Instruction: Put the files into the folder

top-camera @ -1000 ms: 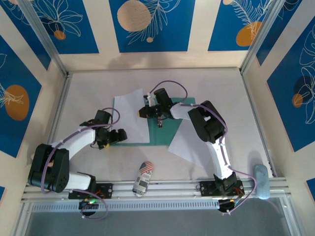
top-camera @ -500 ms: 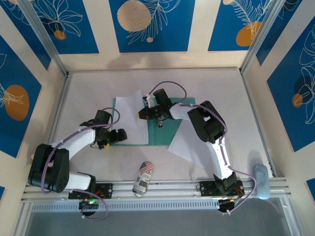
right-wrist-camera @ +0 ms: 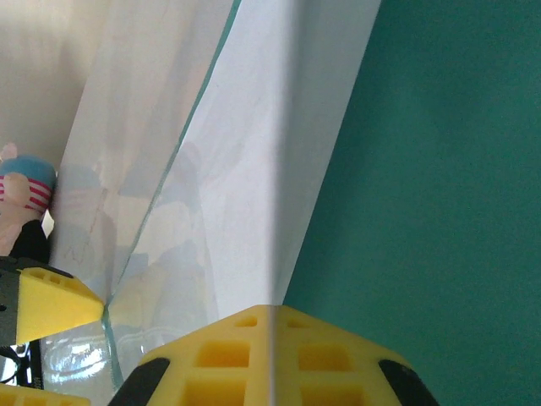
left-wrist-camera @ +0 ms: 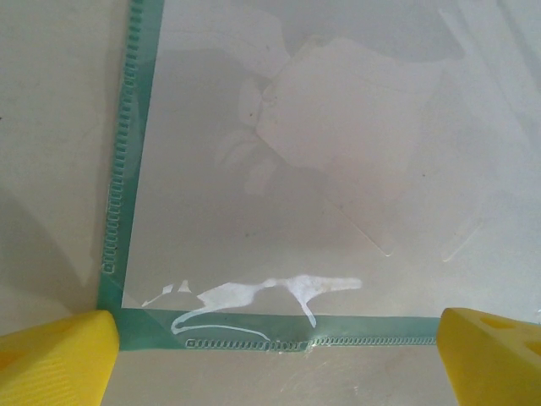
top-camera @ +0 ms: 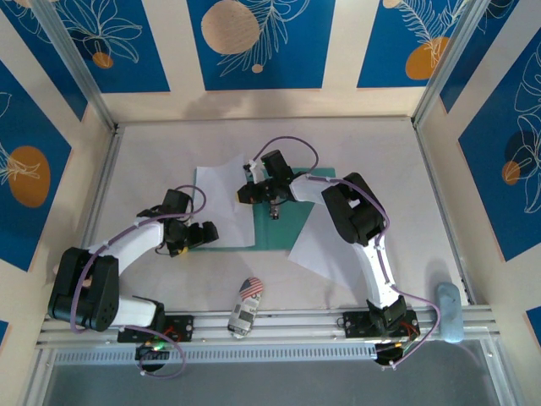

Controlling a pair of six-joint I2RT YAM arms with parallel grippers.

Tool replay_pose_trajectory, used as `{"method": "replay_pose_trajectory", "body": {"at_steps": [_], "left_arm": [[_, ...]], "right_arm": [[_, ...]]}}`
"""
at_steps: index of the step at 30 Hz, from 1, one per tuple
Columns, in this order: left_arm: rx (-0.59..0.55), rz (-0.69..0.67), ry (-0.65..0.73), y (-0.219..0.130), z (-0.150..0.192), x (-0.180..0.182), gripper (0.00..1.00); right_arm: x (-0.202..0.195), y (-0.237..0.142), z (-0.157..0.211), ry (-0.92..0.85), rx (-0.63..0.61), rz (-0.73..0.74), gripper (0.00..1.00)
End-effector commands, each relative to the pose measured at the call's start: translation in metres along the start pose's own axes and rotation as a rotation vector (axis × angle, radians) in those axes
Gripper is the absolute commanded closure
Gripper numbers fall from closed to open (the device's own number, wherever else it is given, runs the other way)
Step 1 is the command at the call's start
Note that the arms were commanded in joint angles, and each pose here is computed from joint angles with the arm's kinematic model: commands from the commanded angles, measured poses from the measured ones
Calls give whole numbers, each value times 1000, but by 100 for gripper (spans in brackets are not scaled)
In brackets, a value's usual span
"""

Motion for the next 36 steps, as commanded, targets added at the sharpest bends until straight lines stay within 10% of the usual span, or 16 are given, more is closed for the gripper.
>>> {"method": "replay_pose_trajectory", "body": {"at_steps": [1, 36], "left_arm": [[-3, -18, -9, 2, 0, 4, 3], [5, -1, -12, 5, -1, 2, 3]], "right_arm": [[-4, -1, 0, -13, 19, 6, 100], [-12, -6, 1, 84, -41, 29, 100]]}}
Point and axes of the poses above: each hand's point on the last joint's axis, 136 mm out from that joint toward the fingers, its own y axis out along the fingers, its own x axis along the line the jaws close on, z = x × y, the point moved 10 cm from there along -y, back along the fingers, and after that the axes turned 5 degrees about -y, right-handed, at the moved point
